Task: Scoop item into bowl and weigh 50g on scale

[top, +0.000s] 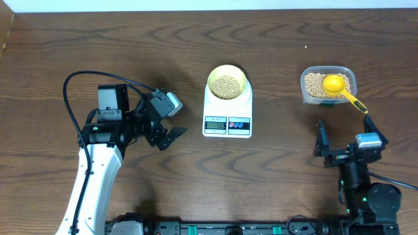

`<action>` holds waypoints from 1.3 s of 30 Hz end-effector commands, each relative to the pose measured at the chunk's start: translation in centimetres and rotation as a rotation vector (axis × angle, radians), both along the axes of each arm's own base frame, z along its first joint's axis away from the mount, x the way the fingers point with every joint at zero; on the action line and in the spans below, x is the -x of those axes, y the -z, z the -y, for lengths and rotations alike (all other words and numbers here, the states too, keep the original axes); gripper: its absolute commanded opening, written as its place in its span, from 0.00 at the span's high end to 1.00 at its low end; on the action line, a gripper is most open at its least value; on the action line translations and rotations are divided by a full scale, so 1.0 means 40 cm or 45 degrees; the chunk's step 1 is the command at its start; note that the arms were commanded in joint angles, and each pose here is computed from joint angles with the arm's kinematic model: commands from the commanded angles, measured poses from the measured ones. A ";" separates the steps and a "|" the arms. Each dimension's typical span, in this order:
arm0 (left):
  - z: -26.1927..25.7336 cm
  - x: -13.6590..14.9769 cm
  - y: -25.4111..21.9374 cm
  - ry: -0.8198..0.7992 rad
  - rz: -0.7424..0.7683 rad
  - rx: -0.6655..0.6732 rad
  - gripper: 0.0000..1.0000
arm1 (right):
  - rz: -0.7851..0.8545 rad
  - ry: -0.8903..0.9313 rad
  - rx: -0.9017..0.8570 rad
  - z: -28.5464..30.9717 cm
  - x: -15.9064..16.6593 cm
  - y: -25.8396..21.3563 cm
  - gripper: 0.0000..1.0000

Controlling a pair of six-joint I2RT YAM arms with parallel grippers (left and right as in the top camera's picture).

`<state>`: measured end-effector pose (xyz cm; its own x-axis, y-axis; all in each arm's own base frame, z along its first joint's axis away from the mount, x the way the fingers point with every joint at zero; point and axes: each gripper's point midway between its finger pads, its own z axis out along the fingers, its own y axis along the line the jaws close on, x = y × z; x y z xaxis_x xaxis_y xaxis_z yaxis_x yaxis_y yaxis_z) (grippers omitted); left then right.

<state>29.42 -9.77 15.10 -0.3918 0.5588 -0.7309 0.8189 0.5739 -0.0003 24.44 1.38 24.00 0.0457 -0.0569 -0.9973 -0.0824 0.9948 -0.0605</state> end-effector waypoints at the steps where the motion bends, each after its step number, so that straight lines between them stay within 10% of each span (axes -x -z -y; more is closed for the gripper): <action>1: 0.003 0.005 -0.006 0.004 0.006 0.018 0.05 | 0.002 0.025 0.014 0.007 -0.003 0.051 0.01; 39: 0.003 0.005 -0.006 0.004 0.005 0.018 0.05 | -0.144 0.072 0.015 0.023 -0.004 0.207 0.01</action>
<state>29.43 -9.76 15.10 -0.3917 0.5589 -0.7309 0.8188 0.5741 0.0002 24.64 0.48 15.76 -0.0717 -0.0588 -0.9957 -0.0370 0.9977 -0.0562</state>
